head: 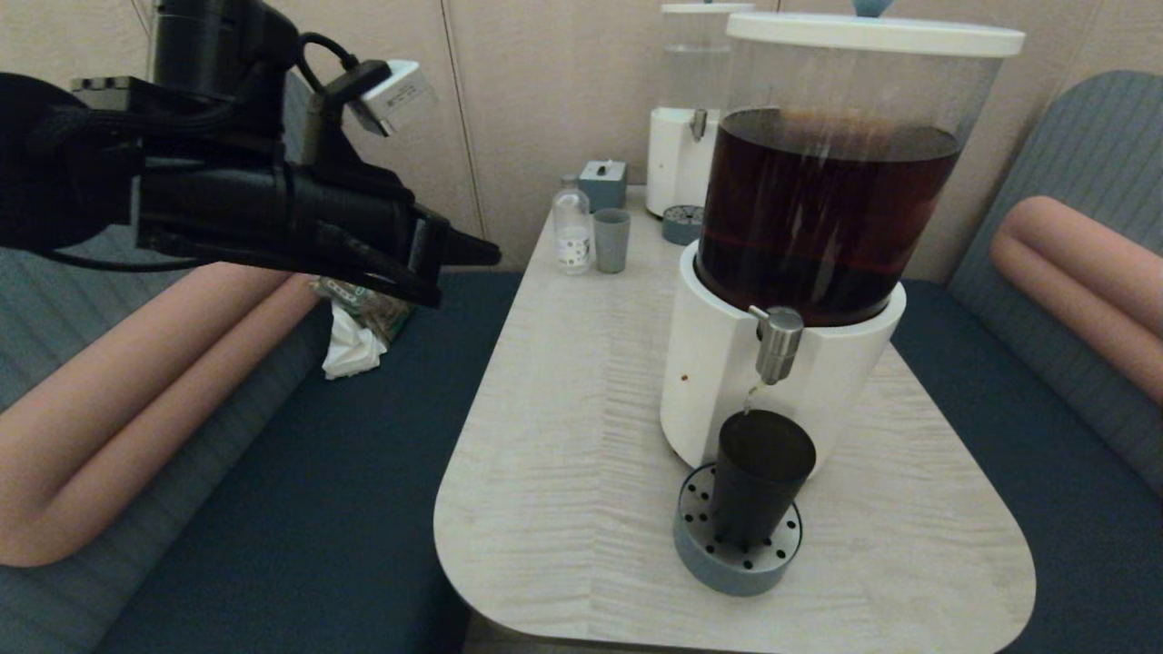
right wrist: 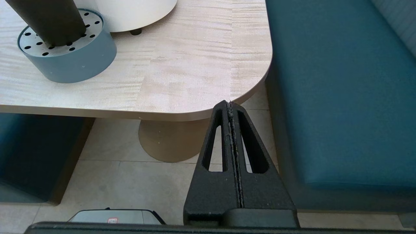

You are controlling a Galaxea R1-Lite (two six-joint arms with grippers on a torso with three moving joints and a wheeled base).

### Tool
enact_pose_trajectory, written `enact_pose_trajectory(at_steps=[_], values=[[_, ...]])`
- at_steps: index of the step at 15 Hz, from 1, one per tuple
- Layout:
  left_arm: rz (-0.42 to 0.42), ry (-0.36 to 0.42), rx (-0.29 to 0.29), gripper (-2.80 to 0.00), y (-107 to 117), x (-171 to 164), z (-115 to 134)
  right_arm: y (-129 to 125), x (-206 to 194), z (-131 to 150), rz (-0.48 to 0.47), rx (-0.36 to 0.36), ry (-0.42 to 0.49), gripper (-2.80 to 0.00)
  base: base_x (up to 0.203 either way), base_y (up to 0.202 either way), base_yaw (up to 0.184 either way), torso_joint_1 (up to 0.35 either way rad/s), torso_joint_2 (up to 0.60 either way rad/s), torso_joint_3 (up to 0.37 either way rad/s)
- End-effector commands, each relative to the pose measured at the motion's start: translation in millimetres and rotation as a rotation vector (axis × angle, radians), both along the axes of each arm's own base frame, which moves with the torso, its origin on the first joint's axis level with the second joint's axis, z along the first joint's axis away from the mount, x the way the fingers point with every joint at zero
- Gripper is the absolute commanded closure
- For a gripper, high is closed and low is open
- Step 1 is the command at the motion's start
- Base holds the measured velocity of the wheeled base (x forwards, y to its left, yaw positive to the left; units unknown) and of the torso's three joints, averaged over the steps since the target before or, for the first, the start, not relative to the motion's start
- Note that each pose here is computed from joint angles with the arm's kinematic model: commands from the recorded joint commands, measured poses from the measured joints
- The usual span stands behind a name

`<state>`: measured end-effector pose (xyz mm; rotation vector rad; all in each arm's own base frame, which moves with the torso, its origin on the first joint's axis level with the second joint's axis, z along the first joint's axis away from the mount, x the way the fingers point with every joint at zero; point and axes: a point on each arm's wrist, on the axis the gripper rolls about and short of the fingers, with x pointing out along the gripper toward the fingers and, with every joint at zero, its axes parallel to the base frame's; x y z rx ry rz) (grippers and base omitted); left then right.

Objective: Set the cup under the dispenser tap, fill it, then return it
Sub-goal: Turn off the faucet

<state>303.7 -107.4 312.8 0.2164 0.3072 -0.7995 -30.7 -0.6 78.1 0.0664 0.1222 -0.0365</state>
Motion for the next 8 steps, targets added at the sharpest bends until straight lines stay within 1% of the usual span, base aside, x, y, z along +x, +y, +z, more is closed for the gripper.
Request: enact_pose_trajectory(at_steps=[1, 4, 5, 8], values=[[-0.028, 0.029, 0.032, 0.0, -29.3, 23.2, -13.5, 0.0, 0.1, -0.1, 0.0, 0.001, 0.002, 0.0, 0.0, 0.0, 0.0, 0.0, 0.0, 0.0], [-0.037, -0.009, 0.065, 0.0, -54.6, 34.9, -10.4, 0.0, 0.0, -0.1, 0.0, 0.001, 0.001, 0.0, 0.0, 0.0, 0.0, 0.0, 0.0, 0.0], [-0.064, -0.002, 0.081, 0.0, -68.4, 30.2, -9.3, 0.0, 0.0, -0.1, 0.0, 0.001, 0.001, 0.0, 0.0, 0.0, 0.0, 0.0, 0.0, 0.0], [-0.134, -0.011, 0.091, 0.0, -101.3, 18.8, -10.0, 0.0, 0.0, -0.1, 0.0, 0.001, 0.001, 0.0, 0.0, 0.0, 0.0, 0.0, 0.0, 0.0]])
